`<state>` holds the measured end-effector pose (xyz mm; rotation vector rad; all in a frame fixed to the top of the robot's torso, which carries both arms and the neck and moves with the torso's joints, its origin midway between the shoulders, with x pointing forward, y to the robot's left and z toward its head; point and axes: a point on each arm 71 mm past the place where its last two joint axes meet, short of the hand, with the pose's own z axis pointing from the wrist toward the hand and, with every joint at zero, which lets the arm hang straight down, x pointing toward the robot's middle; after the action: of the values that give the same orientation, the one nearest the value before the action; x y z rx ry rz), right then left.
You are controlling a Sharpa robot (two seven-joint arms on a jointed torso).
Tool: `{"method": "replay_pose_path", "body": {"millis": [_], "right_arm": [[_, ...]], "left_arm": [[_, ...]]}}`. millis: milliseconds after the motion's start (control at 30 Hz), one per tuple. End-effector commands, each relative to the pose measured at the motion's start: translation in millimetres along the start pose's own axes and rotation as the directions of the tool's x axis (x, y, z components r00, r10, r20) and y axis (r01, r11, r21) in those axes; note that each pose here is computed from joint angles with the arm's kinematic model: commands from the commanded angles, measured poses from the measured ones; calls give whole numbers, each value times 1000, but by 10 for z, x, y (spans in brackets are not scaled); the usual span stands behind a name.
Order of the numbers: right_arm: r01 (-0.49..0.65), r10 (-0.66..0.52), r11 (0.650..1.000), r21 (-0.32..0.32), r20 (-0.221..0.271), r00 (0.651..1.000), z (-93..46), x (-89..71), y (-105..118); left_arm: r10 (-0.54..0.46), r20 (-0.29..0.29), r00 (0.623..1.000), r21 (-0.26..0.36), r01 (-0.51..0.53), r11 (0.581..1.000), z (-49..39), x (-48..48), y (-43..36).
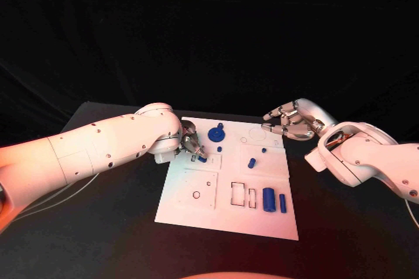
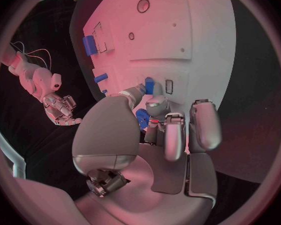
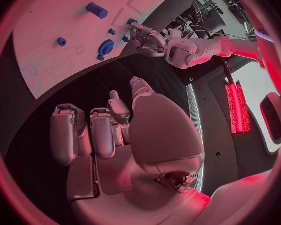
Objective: Assemble the parts on the task board
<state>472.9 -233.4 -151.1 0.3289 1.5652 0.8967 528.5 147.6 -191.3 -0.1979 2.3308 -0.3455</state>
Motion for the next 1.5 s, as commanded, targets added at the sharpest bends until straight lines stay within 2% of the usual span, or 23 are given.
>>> {"method": "replay_pose_path", "body": {"millis": [33,1067,1500], "right_arm": [[3,-3,1000,-4,-14,1000,0,15,3],[2,-2,1000,-4,-17,1000,0,27,2],[0,-1,1000,-4,-16,1000,-4,27,1]], "left_arm": [[32,-25,999,-10,-32,999,3,33,-10],[68,-29,997,-29,-69,997,48,53,-112],[75,-18,997,-44,-75,996,59,43,-110]]}}
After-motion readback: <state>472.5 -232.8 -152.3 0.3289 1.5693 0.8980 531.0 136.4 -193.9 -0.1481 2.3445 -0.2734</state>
